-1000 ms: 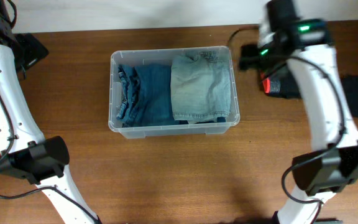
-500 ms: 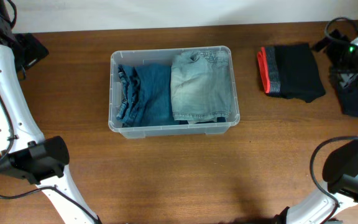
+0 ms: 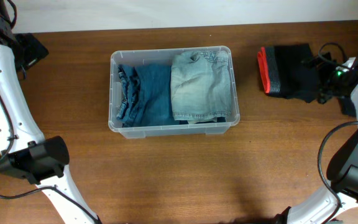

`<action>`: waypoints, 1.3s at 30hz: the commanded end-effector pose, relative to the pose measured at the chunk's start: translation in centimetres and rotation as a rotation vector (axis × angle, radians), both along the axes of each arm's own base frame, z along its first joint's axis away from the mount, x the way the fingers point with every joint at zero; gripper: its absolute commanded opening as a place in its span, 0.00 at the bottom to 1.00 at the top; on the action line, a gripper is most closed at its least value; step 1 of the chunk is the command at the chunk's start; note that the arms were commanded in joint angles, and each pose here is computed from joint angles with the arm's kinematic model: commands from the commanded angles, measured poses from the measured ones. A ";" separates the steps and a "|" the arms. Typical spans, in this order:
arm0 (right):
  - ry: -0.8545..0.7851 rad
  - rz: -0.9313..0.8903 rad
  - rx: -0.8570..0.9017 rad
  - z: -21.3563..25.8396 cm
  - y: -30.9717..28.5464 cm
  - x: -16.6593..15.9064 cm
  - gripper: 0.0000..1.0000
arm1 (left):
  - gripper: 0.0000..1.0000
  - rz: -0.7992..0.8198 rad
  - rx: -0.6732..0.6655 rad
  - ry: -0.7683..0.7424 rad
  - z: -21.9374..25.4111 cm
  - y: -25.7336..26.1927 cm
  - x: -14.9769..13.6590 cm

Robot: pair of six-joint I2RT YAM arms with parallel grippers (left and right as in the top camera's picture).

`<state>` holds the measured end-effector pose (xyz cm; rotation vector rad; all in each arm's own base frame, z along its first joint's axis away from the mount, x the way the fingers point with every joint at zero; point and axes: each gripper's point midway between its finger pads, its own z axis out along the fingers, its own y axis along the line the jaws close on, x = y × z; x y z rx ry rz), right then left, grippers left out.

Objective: Pack container
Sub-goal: 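Move the right gripper right over the black red-trimmed garment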

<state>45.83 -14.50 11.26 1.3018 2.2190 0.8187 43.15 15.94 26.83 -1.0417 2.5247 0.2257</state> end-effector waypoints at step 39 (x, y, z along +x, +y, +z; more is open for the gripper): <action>0.004 -0.117 0.077 -6.5 0.4 -1.1 0.98 | 0.99 0.009 0.005 -0.010 0.5 0.1 -0.3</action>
